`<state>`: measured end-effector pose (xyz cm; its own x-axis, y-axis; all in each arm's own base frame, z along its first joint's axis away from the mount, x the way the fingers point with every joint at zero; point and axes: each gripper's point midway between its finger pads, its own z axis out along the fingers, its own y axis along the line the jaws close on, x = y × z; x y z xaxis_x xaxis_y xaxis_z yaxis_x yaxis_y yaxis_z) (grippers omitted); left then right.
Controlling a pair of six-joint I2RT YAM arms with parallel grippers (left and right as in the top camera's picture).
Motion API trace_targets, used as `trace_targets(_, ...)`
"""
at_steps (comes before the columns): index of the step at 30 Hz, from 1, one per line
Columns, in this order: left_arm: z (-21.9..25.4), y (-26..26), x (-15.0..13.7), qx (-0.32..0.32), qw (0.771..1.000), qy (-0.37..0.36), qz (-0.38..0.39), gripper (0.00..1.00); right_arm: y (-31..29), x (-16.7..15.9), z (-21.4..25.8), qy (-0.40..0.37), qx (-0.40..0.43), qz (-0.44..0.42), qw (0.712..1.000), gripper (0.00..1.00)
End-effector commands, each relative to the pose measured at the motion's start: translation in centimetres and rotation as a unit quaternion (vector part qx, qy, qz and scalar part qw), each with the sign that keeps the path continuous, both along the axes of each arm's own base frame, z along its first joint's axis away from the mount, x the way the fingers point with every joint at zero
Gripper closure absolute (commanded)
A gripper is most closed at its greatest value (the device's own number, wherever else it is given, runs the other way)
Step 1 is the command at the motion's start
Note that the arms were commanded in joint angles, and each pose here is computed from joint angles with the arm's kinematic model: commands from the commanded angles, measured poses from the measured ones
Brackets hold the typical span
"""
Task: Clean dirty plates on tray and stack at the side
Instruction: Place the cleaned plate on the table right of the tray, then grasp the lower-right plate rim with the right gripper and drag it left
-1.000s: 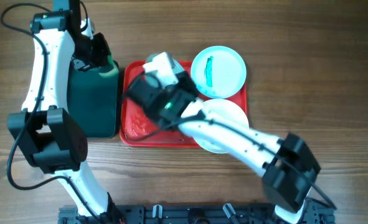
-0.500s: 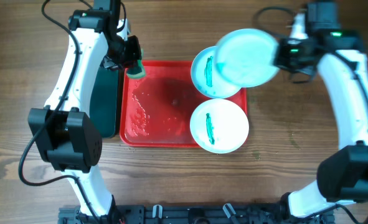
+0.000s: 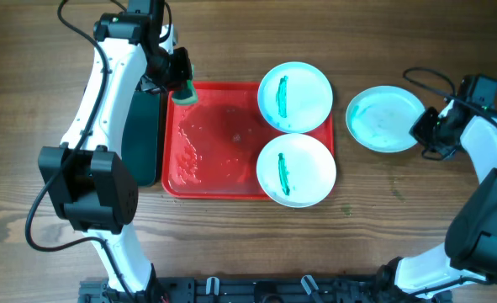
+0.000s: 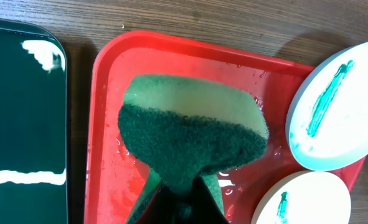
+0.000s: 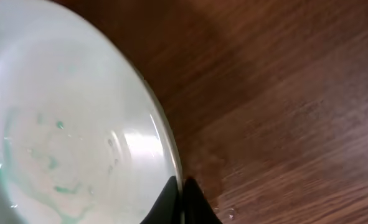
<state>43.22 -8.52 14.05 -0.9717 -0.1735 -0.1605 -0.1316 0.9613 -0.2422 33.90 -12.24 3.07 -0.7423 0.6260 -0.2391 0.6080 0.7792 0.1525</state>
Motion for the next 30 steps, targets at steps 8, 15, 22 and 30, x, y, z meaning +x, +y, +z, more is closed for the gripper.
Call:
trace_targets(8,1.1,0.0,0.1,-0.003,1.000,-0.014,0.007,0.96,-0.4,-2.6,-0.5,0.051,-0.014,-0.028,0.998,0.70)
trace_targets(15,1.2,0.0,0.1,-0.003,1.000,-0.015,0.007,0.96,5.9,0.4,5.8,-0.007,0.096,0.105,0.990,0.70)
trace_targets(22,1.1,0.0,0.1,-0.009,0.999,-0.007,0.035,0.96,16.8,-1.5,4.7,0.035,0.122,0.266,0.956,0.70)
trace_targets(30,1.1,0.0,-0.1,-0.008,0.999,-0.005,0.035,0.96,19.1,-5.4,1.2,0.122,0.015,0.283,0.951,0.70)
